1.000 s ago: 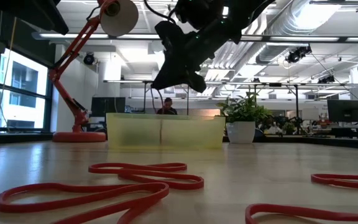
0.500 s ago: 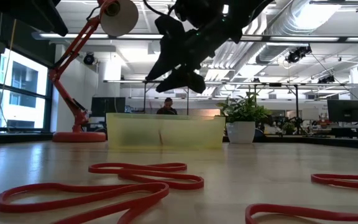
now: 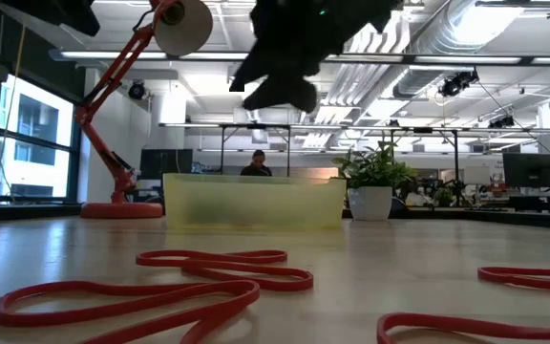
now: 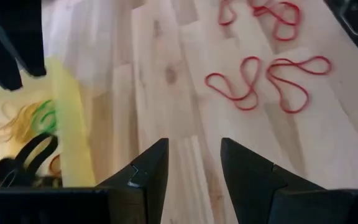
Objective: Pick and place rubber bands into bin
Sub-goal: Put the red rubber band into the yellow bin
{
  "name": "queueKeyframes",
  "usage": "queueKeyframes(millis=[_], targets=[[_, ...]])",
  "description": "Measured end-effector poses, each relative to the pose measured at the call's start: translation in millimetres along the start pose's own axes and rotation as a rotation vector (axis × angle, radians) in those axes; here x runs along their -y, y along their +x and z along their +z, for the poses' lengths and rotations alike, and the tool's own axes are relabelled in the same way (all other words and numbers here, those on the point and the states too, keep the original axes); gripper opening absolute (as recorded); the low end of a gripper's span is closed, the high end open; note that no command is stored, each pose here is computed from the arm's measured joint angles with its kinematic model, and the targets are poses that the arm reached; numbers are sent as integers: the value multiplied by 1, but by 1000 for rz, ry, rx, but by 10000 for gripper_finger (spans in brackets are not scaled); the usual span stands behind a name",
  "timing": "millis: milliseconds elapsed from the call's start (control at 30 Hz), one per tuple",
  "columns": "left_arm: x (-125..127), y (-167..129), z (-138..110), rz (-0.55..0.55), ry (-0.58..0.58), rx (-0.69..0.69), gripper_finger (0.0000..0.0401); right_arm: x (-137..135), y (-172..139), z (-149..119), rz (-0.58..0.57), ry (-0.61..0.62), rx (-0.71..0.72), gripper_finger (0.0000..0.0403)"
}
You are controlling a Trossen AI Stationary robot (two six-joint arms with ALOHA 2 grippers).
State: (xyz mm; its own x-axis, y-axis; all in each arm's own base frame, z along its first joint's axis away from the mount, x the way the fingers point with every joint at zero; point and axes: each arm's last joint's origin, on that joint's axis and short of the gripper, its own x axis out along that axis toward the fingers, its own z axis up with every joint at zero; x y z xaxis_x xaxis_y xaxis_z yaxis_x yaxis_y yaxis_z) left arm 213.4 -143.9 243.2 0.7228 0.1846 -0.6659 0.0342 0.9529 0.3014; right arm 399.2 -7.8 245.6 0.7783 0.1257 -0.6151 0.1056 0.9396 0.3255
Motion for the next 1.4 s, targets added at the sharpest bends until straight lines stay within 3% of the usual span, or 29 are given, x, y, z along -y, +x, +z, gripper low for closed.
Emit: queueKeyframes(millis=[267,567,733,1100,1400], targets=[[2,41,7,-177,-40,-64,136,-60,-39,-40,-126,-130,-256,179],[13,88,19,-384,82,-52,136,-129,-78,-94,-242,-172,-388,159],[13,103,29,-379,103,-73,136,-160,-96,-121,-279,-119,-377,156],[7,136,41,-362,-95,-251,136,-201,-133,-175,-367,76,-310,171],[17,154,47,-337,-166,-338,136,-215,-146,-194,-362,51,-257,166]])
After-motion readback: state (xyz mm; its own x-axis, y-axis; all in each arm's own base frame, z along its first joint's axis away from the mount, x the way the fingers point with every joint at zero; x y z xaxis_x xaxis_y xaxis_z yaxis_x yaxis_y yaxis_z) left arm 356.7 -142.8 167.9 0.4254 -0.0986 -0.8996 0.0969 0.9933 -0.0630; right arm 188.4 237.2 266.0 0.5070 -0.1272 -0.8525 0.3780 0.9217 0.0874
